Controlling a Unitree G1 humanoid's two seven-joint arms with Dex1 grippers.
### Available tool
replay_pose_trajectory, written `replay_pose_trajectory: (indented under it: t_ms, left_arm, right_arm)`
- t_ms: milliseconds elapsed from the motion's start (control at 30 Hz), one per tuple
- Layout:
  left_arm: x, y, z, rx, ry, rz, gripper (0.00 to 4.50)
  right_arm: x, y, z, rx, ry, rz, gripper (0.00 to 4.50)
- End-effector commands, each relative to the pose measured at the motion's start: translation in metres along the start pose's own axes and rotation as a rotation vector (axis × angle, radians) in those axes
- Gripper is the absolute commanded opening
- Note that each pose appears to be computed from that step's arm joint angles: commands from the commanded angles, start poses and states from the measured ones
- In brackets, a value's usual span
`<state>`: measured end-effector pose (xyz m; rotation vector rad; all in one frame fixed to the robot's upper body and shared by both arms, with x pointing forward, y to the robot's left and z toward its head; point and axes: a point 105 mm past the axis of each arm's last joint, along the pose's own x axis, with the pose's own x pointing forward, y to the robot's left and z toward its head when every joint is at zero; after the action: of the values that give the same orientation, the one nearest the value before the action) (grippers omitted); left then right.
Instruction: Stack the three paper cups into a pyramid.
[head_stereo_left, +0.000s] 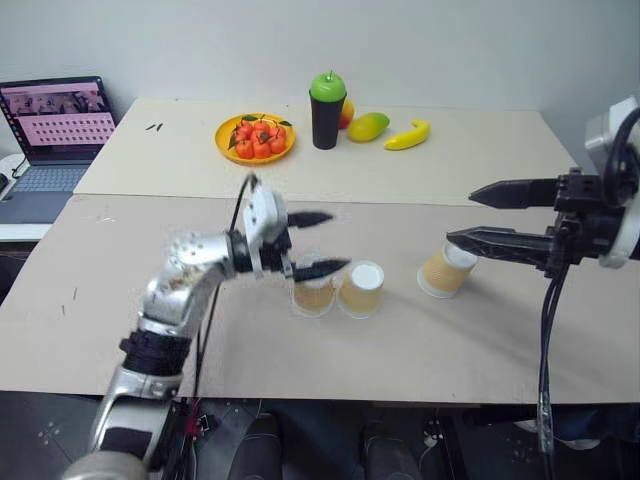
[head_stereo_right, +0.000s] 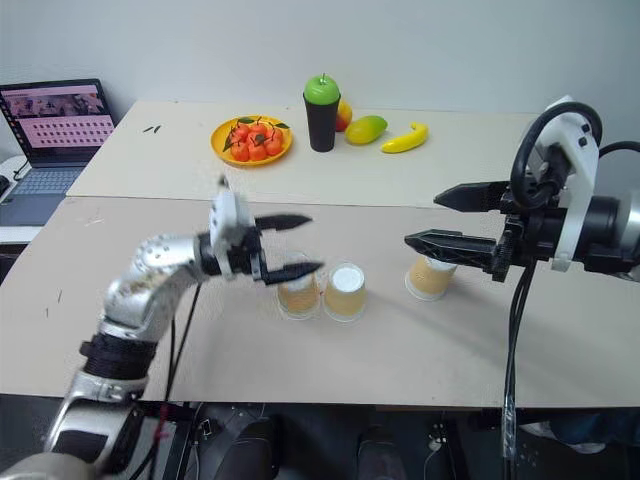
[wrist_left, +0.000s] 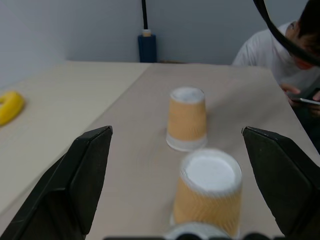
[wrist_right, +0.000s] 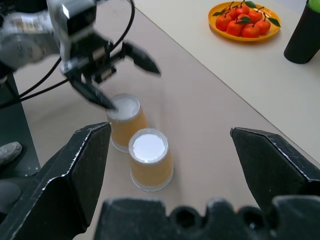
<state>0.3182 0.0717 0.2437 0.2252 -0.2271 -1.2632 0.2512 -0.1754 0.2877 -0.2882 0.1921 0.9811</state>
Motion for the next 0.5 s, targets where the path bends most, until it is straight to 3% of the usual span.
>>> replay_pose_trajectory:
  t_ms: [33,133,233,500]
  left_arm:
    - [-0.009,0.001,0.037,-0.046,0.003,-0.014,4.41]
    - [-0.017,-0.002,0.05,-0.076,0.041,-0.032,4.41]
    - [-0.027,-0.004,0.058,-0.061,0.102,-0.026,4.41]
    - [-0.036,-0.021,0.056,-0.109,0.139,-0.072,4.41]
  right_arm:
    - [-0.006,-0.003,-0.003,-0.018,-0.019,-0.028,4.5]
    - [-0.008,-0.007,-0.016,0.012,-0.013,-0.049,4.5]
    - [-0.015,-0.027,-0.041,0.119,-0.092,-0.141,4.5]
    - [-0.008,-0.055,-0.091,0.152,-0.118,-0.268,4.5]
